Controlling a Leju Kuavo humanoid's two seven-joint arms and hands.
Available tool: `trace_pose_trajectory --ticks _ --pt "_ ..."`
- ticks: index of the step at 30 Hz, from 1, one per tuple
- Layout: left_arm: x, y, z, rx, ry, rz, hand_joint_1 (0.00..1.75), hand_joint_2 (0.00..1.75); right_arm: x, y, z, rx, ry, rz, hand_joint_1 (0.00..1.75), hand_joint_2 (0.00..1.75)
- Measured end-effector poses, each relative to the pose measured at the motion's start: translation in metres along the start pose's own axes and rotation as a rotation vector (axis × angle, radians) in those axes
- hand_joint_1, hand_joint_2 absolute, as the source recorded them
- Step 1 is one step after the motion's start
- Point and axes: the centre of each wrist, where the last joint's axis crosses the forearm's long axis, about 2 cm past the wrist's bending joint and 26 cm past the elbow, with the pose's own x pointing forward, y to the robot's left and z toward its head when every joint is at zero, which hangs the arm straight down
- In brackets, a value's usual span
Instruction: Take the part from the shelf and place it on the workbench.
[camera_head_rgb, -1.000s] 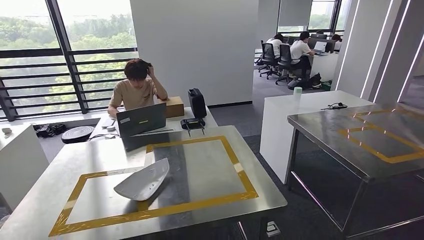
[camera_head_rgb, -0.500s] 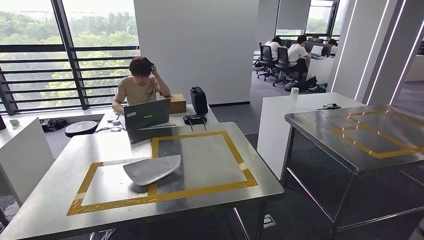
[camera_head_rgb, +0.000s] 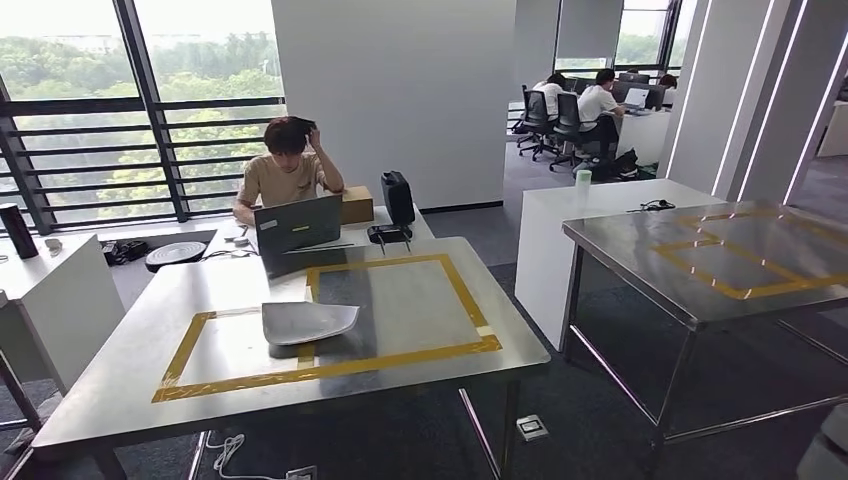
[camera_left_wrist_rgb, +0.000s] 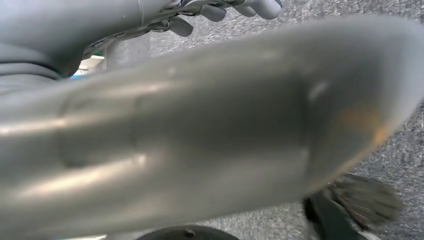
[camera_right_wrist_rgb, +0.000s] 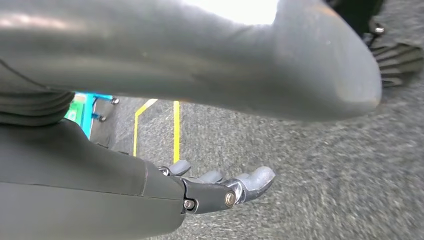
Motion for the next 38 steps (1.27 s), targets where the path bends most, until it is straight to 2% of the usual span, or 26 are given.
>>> trace_pose_trajectory --ticks 6,10,13,16,19,22,25,30,38 --pt "0.014 -0.003 0.003 -0.016 -0.256 -0.153 0.00 0.00 0.010 -0.003 0.001 -0.008 -0.025 0.037 0.00 0.00" --pt "0.048 -0.007 0.011 -0.029 -0.355 -0.296 0.00 0.00 0.014 -0.002 0.001 -0.002 -0.028 0.014 0.00 1.75" --pt "0.065 -0.016 0.018 -0.039 -0.385 -0.360 0.00 0.00 0.016 0.000 0.001 0.001 -0.015 0.014 0.00 1.75" --pt "0.066 -0.023 0.020 -0.048 -0.375 -0.375 0.00 0.00 0.014 0.001 0.000 0.004 0.009 0.006 0.00 1.75" --pt "0.056 -0.026 0.019 -0.056 -0.316 -0.364 0.00 0.00 0.012 0.002 0.000 0.006 0.038 -0.006 0.00 1.75" --pt "0.036 -0.024 0.013 -0.053 -0.218 -0.366 0.00 0.00 0.008 0.004 0.000 0.009 0.071 -0.014 0.00 1.75" --pt "0.018 -0.022 0.009 -0.052 -0.164 -0.372 0.00 0.00 0.007 0.005 -0.001 0.010 0.076 -0.019 0.00 1.75" --pt "0.011 -0.017 0.006 -0.049 -0.095 -0.377 0.00 0.00 0.007 0.004 -0.001 0.011 0.046 -0.033 0.00 1.75" --pt "0.014 -0.009 0.004 -0.039 -0.187 -0.355 0.00 0.00 0.008 0.008 -0.001 0.016 0.023 -0.038 0.00 1.75"
